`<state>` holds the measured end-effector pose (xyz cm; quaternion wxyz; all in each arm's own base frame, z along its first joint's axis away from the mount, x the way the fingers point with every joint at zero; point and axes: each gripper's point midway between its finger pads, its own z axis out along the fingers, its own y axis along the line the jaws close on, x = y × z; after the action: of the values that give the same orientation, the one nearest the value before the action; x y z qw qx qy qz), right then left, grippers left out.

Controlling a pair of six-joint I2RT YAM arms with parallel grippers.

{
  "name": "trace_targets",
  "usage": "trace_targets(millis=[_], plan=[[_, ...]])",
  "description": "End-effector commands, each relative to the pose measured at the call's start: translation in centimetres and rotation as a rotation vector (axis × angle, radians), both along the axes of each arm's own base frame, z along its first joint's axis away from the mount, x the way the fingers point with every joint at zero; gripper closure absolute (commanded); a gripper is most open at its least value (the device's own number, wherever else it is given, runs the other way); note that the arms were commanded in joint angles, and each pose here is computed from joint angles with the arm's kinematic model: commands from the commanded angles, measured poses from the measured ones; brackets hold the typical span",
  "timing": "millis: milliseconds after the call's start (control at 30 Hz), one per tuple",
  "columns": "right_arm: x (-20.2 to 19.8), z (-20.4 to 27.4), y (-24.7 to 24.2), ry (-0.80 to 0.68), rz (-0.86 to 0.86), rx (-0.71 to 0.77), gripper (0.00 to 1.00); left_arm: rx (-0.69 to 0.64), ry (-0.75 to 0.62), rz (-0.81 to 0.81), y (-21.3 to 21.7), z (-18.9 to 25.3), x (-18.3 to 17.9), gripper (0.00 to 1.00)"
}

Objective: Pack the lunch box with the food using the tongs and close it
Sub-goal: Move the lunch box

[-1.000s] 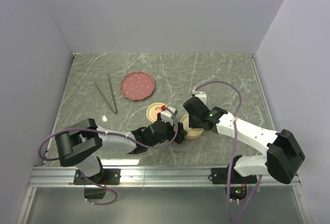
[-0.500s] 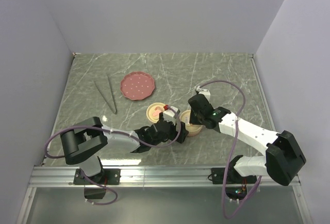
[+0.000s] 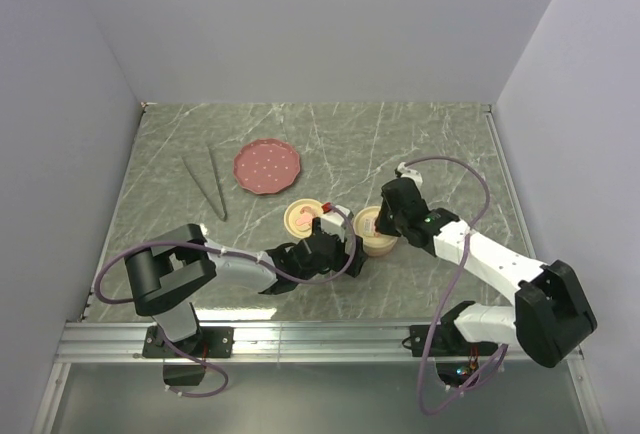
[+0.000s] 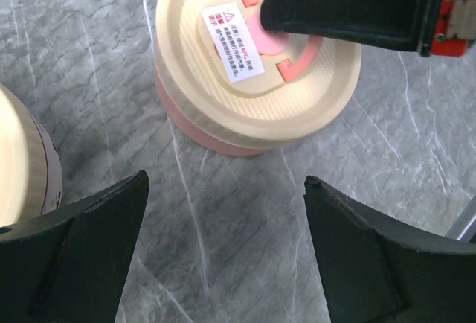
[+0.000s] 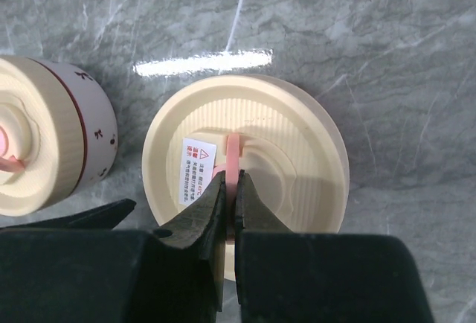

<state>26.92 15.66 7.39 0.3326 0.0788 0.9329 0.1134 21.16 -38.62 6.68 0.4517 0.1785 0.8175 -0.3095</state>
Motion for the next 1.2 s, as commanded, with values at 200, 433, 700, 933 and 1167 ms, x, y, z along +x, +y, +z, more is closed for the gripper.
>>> trace_targets(millis=[200,433,700,933,1167], plan=[[-1.0,-5.2,-0.1,0.154,0.057,-0.097,1.0,-0.117,-0.116,0.053,-0.2,7.1,1.4,0.07],[-0.2,-5.1,2.0,0.149,0.105,-0.09,1.0,-0.126,-0.178,0.193,3.7,10.0,2.4,0.05],[-0.5,-5.6,4.0,0.163,0.152,-0.084,1.0,-0.161,-0.178,0.34,9.6,10.6,3.3,0.04],[-0.5,-5.0,4.5,0.144,0.158,-0.089,1.0,-0.167,-0.177,0.374,11.2,10.5,3.9,0.04],[0.3,-2.2,3.9,0.046,0.115,-0.092,0.76,-0.174,-0.173,0.381,11.7,10.6,4.2,0.03]])
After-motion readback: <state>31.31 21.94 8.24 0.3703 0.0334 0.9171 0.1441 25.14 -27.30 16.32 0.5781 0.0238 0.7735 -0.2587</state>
